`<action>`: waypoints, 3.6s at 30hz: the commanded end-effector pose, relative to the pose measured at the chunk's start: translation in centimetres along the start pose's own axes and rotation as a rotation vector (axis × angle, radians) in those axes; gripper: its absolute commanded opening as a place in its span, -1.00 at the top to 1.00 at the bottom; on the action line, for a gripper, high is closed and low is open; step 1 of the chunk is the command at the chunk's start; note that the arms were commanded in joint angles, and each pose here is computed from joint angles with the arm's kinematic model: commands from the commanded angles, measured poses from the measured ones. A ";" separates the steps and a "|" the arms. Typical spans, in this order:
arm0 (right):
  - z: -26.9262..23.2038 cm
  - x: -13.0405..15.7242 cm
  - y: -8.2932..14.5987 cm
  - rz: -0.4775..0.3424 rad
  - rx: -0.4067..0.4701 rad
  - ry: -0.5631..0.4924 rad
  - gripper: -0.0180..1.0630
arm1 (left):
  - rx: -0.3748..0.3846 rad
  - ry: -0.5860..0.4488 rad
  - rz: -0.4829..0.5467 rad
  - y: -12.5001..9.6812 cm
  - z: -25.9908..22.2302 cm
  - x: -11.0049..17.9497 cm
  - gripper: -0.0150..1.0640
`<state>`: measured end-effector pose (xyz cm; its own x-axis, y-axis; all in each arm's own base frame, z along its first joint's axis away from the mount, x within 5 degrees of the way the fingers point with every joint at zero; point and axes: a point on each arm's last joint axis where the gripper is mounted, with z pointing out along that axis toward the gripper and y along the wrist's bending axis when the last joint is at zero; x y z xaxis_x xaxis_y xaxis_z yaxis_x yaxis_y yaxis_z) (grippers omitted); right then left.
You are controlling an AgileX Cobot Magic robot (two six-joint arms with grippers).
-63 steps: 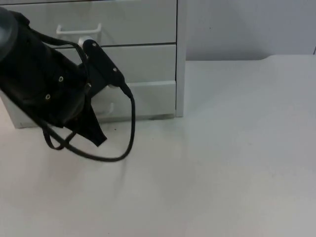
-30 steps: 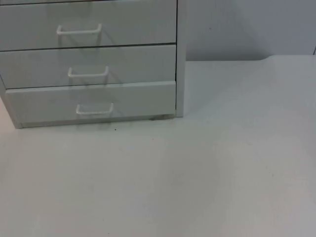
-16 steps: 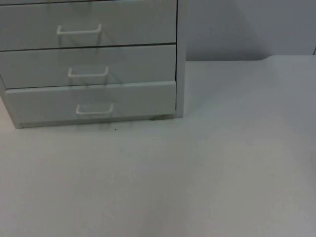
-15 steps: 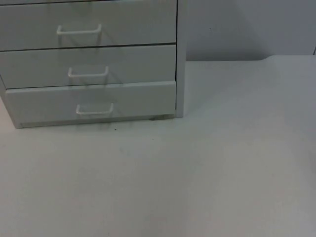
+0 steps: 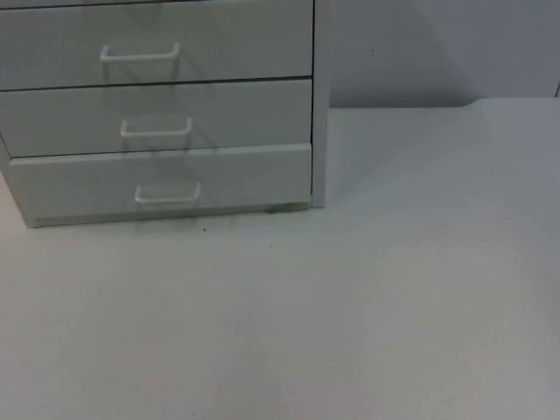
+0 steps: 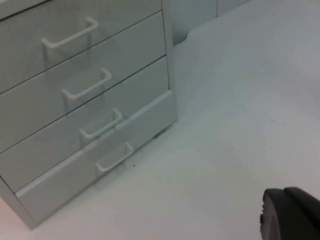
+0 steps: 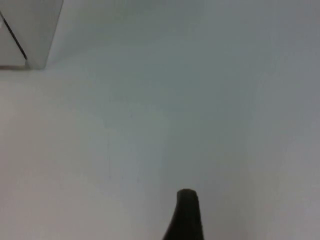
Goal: Open the drawer with the left hand, place the block into the drawer with the right hand, then close the drawer with the left hand.
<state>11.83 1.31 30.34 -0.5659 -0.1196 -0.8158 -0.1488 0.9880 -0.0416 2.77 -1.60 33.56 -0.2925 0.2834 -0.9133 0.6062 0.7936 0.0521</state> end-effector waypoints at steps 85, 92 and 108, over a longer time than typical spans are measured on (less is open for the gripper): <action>-8.9 9.2 0.4 0.036 0.048 -0.134 -0.98 | 0.025 0.079 -0.054 -0.8 -0.9 7.0 -0.96; -8.9 9.2 0.4 0.037 0.046 -0.134 -0.98 | -0.137 0.083 -0.133 -0.9 -0.9 7.0 -0.96; -8.9 9.2 0.4 0.038 0.048 -0.134 -0.98 | -0.511 0.090 -0.315 -1.1 -0.8 7.0 -0.96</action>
<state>-0.71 -0.23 28.02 -0.4588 -0.0689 -0.8859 -0.0902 0.9955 -0.0308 -0.47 0.03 27.54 -0.4746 0.0271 -0.8798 0.0571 0.9984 0.0000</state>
